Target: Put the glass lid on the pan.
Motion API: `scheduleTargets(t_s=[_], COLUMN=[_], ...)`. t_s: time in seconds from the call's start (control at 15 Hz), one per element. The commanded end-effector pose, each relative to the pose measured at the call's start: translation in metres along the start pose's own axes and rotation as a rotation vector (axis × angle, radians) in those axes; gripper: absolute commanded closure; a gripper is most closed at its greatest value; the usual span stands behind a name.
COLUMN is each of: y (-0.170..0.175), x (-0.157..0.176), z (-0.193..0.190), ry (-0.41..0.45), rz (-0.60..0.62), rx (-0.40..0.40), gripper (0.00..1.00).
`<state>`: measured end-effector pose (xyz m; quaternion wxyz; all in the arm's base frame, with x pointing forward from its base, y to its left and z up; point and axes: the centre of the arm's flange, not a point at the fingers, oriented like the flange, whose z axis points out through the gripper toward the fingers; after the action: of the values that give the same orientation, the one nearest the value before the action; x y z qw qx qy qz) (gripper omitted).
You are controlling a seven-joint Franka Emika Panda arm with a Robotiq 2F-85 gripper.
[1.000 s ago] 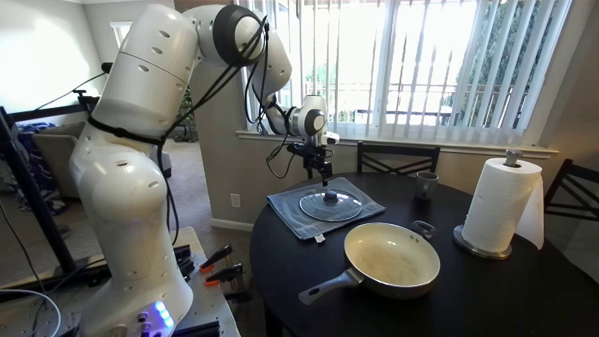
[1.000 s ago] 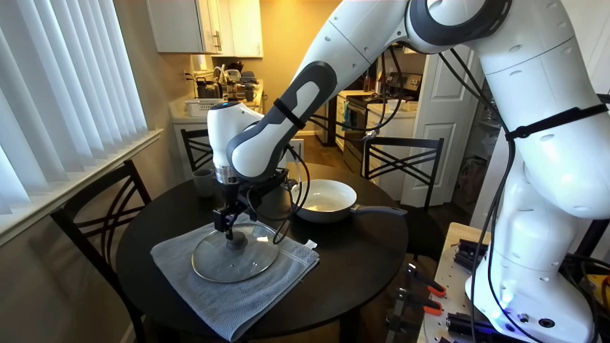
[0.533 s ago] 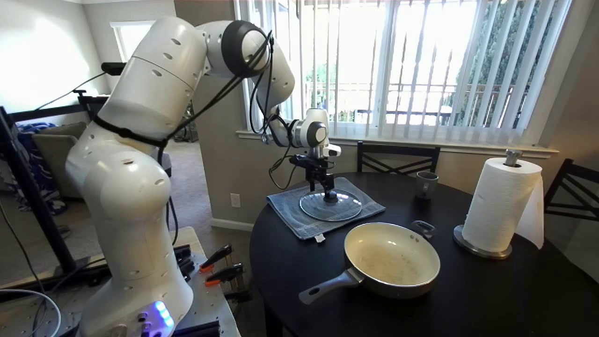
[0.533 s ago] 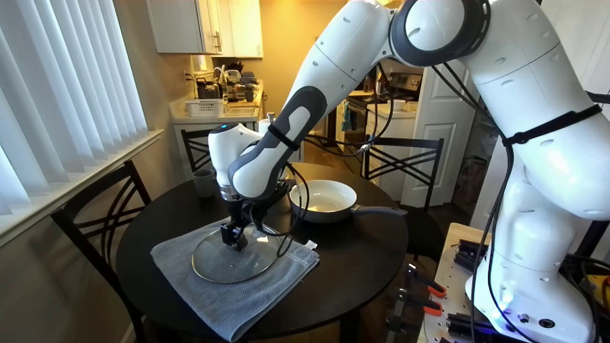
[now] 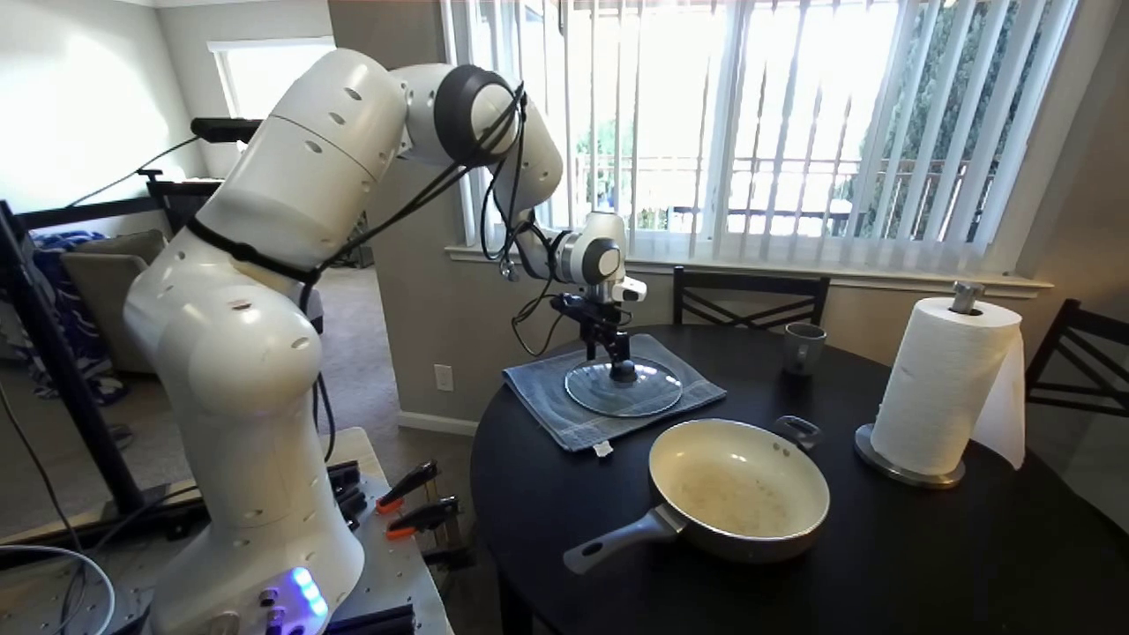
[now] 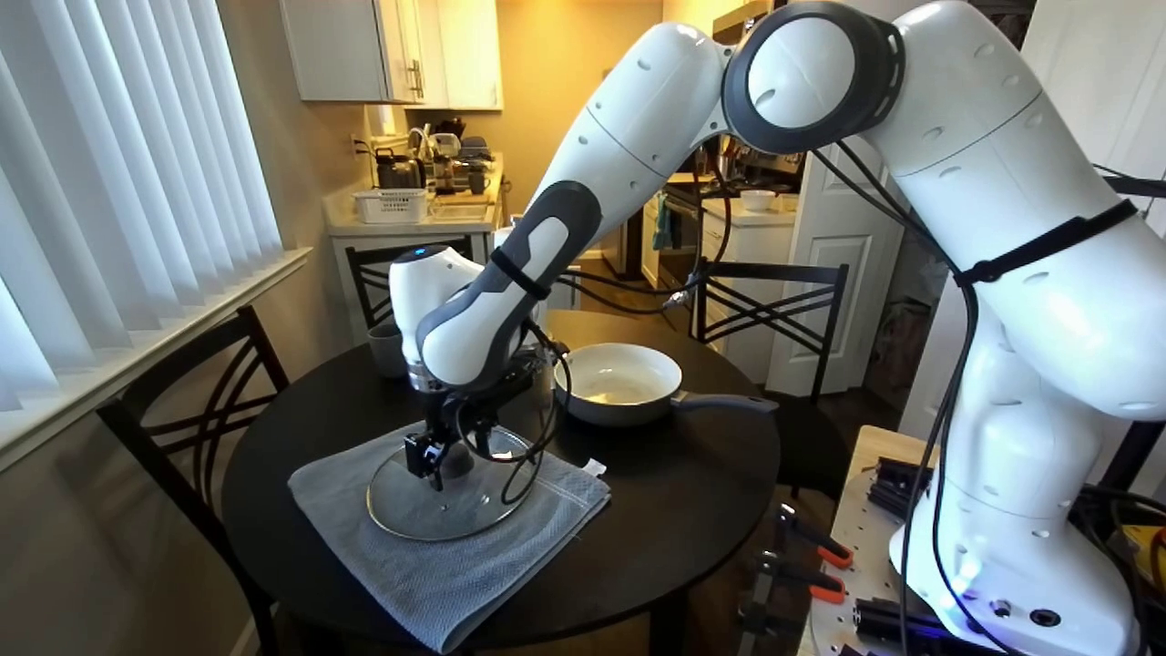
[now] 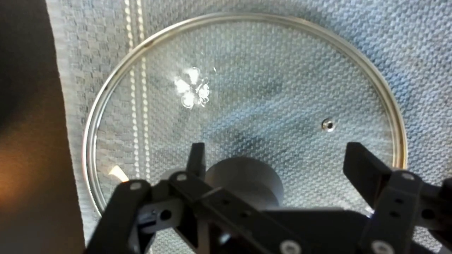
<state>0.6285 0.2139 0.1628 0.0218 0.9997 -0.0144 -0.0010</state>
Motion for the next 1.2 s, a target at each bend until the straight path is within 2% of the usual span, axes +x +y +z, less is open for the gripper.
scheduleTargets(t_s=[0.0,0.6,0.67,0.93,1.0,1.13], y=[0.003,0.010,0.011,0.015,0.018,0.021], x=[0.026,0.047,0.048,0.049,0.050,0.050], z=[0.005,0.021,0.021,0.013,0.011,0.010], ry=[0.006,0.013,0.016,0.016,0.011,0.007], rz=[0.035,0.064,0.066,0.082,0.086,0.093], rx=[0.005,-0.012,-0.013,-0.007,-0.016,-0.016], gripper=[0.00,0.00,0.20,0.46,0.12,0.07])
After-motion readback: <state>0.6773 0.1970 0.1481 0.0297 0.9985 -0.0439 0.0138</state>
